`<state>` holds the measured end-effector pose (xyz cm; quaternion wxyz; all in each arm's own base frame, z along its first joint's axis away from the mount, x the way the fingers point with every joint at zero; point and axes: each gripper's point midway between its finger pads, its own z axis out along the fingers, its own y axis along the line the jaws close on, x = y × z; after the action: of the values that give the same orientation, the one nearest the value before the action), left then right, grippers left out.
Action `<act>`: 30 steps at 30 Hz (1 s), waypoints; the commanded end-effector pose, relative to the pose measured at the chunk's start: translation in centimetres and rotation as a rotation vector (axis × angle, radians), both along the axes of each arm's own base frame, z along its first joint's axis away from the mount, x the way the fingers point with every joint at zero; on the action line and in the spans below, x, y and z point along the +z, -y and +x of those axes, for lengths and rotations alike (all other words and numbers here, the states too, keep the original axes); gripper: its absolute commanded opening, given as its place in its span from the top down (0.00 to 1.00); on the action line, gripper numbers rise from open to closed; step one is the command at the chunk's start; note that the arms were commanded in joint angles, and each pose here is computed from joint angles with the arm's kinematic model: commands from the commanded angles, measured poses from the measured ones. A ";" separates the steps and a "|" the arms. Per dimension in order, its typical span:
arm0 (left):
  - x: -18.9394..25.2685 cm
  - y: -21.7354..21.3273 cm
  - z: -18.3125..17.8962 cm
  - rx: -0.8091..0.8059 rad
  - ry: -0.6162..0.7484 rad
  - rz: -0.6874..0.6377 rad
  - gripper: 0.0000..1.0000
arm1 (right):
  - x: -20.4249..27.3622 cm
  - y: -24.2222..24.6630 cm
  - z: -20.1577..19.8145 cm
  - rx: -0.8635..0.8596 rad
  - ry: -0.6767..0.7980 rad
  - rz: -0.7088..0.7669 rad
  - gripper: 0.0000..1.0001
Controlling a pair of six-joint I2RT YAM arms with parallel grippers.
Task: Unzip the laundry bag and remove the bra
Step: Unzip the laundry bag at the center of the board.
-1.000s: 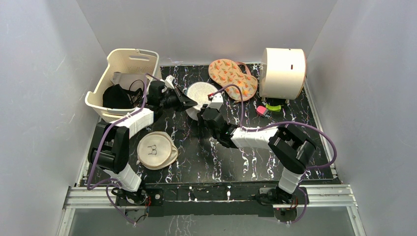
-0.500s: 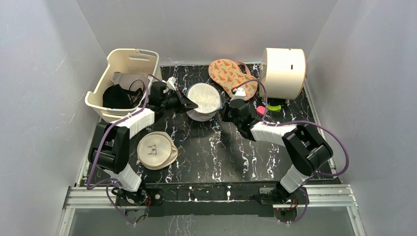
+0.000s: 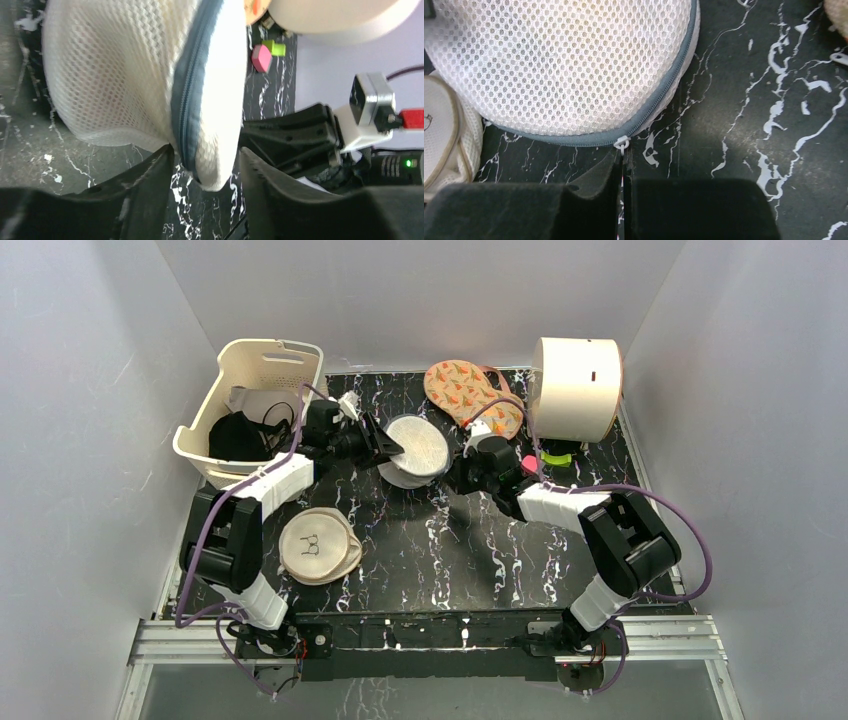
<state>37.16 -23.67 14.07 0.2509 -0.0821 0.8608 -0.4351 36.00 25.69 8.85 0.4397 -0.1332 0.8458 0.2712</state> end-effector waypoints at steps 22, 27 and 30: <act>8.5 2.8 -5.6 -0.339 1.055 0.330 0.08 | 6.3 -3.5 -1.7 0.129 0.100 0.091 1.00; 4.0 2.8 -7.1 -0.540 1.214 0.593 0.17 | 5.8 -3.5 -2.2 0.141 0.095 0.099 1.00; 2.6 2.5 -6.7 -0.542 1.244 0.736 0.28 | 5.7 -3.8 -2.5 0.160 0.091 0.111 1.00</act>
<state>29.55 -26.14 15.55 0.5314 0.4018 0.7081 -0.2341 33.19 28.77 11.85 0.4298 -0.1783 0.8240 0.3233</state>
